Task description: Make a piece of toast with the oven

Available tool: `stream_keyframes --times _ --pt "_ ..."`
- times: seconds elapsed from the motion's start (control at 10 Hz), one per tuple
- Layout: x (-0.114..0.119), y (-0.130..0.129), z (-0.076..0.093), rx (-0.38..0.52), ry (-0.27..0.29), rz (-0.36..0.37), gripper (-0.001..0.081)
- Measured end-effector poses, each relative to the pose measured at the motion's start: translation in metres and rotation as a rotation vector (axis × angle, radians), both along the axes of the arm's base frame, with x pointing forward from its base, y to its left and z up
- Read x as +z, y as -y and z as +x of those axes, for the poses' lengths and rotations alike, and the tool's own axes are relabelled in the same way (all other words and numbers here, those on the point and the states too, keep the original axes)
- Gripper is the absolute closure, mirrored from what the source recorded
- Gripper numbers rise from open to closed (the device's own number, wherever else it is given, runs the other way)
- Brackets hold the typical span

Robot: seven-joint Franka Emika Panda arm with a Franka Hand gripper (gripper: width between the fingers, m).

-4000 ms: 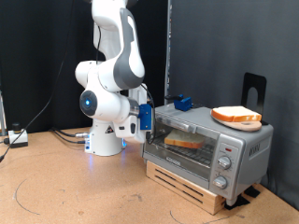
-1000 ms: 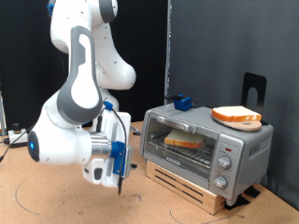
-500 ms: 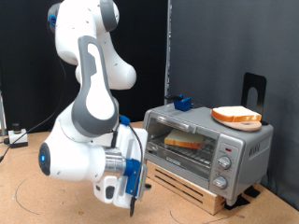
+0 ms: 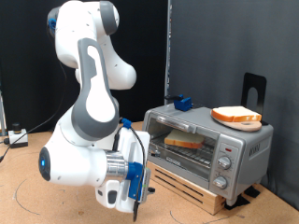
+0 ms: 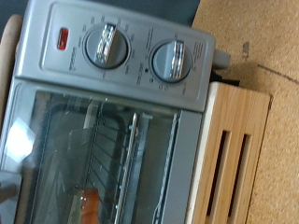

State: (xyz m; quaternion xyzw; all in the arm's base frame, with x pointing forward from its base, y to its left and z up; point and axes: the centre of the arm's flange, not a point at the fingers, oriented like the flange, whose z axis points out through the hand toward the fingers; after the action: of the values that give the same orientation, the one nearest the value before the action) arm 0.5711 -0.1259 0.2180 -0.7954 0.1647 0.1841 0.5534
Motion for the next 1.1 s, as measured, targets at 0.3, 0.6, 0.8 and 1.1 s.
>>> stream_keyframes --times 0.3,0.6,0.8,1.1 --pt "0.000 -0.006 0.036 0.041 -0.039 0.012 -0.0001" --pt "-0.001 -0.027 0.069 0.121 -0.035 0.004 -0.0001" --pt "-0.007 -0.049 0.087 0.149 -0.057 -0.004 -0.0001" --pt "-0.026 -0.076 0.089 0.178 -0.116 0.007 -0.0001"
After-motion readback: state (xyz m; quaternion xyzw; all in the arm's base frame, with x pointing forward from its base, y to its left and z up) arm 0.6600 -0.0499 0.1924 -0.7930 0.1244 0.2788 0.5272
